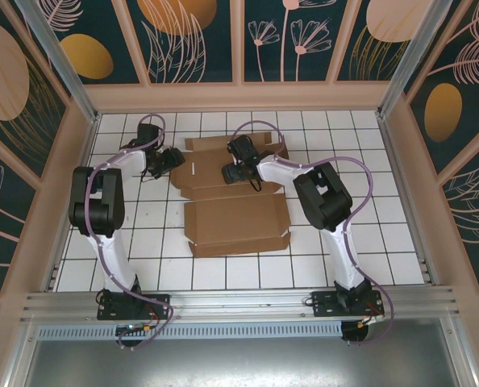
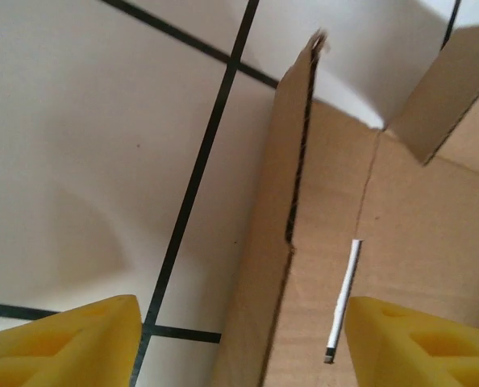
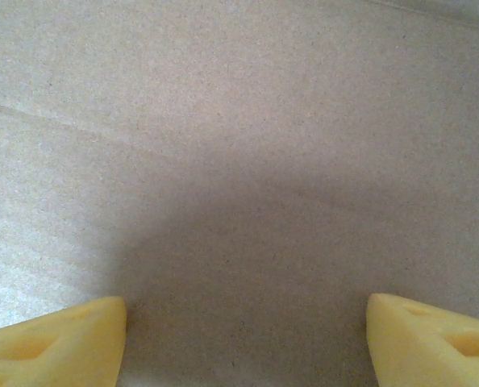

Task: Fold the paper box

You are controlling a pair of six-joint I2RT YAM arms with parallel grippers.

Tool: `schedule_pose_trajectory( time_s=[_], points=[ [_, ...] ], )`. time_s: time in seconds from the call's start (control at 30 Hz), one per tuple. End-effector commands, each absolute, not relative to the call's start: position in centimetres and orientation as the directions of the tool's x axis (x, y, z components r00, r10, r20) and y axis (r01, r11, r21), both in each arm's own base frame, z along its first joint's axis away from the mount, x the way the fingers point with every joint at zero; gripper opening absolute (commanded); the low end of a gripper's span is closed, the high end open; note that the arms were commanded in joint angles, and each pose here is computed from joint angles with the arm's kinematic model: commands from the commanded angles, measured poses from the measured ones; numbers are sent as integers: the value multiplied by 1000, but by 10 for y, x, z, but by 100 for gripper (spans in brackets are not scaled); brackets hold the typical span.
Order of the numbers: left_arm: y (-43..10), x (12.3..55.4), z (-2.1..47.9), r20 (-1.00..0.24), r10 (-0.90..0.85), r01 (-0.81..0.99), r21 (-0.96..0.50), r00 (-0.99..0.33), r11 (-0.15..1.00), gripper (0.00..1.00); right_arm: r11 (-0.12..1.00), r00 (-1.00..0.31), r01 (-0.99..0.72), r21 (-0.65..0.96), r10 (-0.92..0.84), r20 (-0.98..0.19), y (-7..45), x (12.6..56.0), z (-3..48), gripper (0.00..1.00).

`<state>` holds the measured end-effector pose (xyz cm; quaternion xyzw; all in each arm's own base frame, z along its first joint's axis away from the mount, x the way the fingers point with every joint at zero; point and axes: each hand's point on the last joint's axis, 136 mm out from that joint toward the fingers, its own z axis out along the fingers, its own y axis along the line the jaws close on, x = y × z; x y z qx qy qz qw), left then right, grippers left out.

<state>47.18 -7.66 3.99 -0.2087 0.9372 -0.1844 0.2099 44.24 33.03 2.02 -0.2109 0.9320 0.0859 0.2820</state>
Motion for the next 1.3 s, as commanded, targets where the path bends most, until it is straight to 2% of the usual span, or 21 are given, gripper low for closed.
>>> schedule_pose_trajectory(
  time_s=[0.0,0.2,0.4,0.57,0.63,0.97,1.03,1.2,1.27],
  points=[
    [-88,477,36,-316,-435,-250,-486,-843,838,62,882,-873,-466,62,-448,-193,293,358,-73,76],
    [-114,472,24,-229,-403,-199,-597,-886,777,50,882,-876,-467,69,-449,-177,292,353,-80,72],
    [-127,473,46,-223,-409,-164,-672,-885,722,24,882,-876,-467,70,-450,-175,292,352,-81,70],
    [-129,469,63,-237,-412,-147,-689,-880,710,7,882,-876,-466,70,-448,-181,292,353,-78,68],
    [-131,467,66,-234,-418,-145,-702,-878,697,5,882,-875,-466,69,-449,-181,291,353,-79,67],
    [-156,461,72,-186,-401,-115,-777,-897,619,14,881,-874,-469,65,-451,-181,291,353,-77,66],
    [-162,461,71,-184,-387,-109,-776,-904,622,22,881,-874,-468,65,-450,-181,290,354,-77,67],
    [-182,460,70,-182,-342,-81,-772,-922,631,51,881,-874,-468,68,-451,-180,290,353,-77,66],
    [-189,460,72,-186,-329,-70,-769,-926,635,58,881,-874,-468,66,-450,-183,291,354,-77,67]
  ],
)
